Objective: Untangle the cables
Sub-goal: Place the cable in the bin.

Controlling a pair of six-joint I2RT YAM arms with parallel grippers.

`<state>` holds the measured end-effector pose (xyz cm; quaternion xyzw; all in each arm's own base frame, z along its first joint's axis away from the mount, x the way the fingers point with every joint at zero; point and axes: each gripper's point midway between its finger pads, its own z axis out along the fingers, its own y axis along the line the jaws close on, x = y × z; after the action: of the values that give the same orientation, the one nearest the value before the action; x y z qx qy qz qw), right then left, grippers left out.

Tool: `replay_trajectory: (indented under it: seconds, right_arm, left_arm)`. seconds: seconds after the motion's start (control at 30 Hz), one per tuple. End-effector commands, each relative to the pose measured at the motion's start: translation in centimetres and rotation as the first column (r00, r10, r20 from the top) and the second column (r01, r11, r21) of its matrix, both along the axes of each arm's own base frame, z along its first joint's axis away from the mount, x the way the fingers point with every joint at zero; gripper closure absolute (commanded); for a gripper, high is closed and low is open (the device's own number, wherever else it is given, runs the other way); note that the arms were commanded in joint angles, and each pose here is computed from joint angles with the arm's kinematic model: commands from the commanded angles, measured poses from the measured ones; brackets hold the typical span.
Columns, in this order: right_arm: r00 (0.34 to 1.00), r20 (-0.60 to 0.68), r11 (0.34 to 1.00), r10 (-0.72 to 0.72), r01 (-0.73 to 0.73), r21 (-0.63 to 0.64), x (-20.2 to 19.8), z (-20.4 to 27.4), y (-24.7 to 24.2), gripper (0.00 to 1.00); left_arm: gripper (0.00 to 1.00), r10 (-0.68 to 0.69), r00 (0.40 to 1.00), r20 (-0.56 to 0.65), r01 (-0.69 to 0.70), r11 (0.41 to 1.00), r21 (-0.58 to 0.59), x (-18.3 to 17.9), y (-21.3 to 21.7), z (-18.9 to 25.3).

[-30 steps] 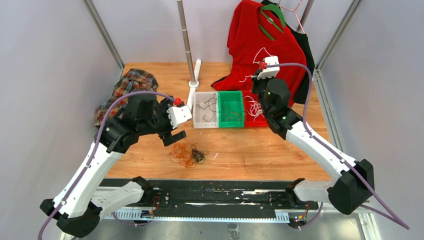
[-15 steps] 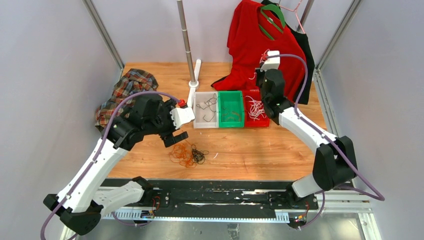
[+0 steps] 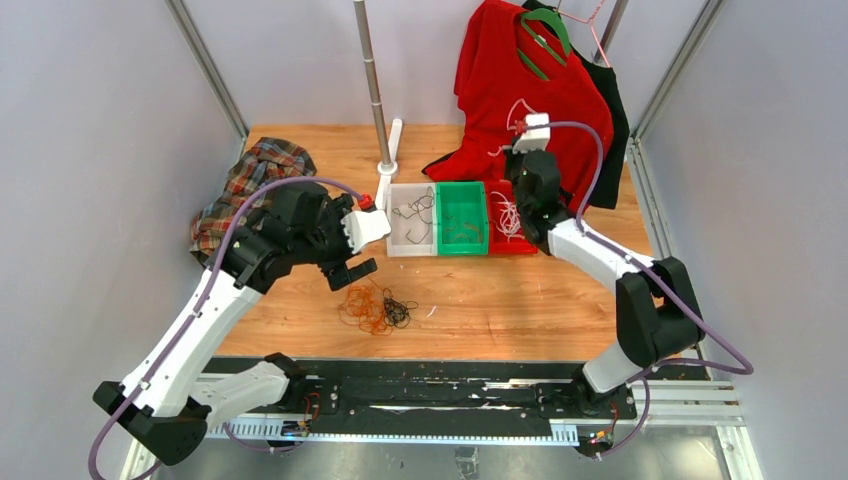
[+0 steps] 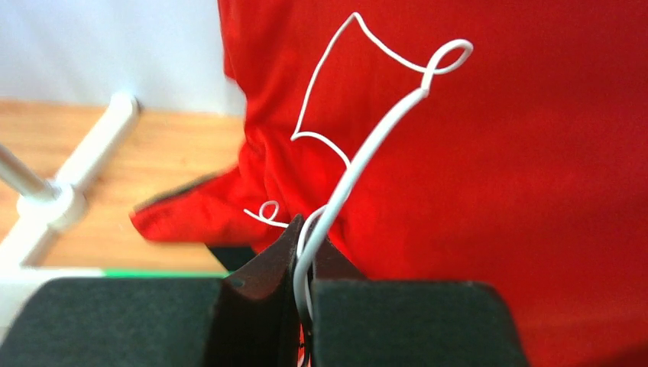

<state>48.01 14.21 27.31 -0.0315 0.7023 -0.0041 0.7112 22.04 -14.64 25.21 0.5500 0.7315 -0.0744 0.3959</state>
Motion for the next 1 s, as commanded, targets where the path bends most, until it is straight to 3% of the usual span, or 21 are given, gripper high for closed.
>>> replay_trajectory:
  seconds: [0.0, 0.23, 0.37, 0.63, 0.97]
  right_arm:
    - [0.995, -0.087, 0.999, -0.047, 0.045, -0.022, -1.8, -5.3, -1.9, 0.99]
    - [0.985, -0.158, 0.998, -0.064, 0.068, 0.017, -7.3, -9.7, -3.9, 0.99]
    - [0.98, -0.192, 0.998, -0.052, 0.056, 0.018, -8.4, -10.7, -4.1, 0.99]
    - [0.93, -0.367, 0.996, 0.022, -0.052, -0.073, -4.3, -12.4, -0.8, 0.99]
    - [0.809, -0.587, 0.981, -0.029, -0.089, -0.17, -1.0, -17.8, 0.1, 0.99]
  left_arm:
    - [0.02, 0.001, 1.0, 0.028, 0.0, 1.0, -0.008, 0.6, 0.1, 1.0]
    - [0.01, -0.004, 1.0, 0.024, 0.004, 1.0, -0.011, 0.6, 0.0, 1.0]
    - [0.0, -0.003, 1.0, 0.012, 0.003, 1.0, -0.011, 0.7, -0.1, 0.7]
    - [0.0, 0.012, 1.0, 0.013, -0.012, 1.0, -0.002, 1.0, 0.0, 0.7]
    - [0.0, 0.027, 1.0, 0.016, -0.027, 1.0, 0.001, 2.0, 0.9, 0.8]
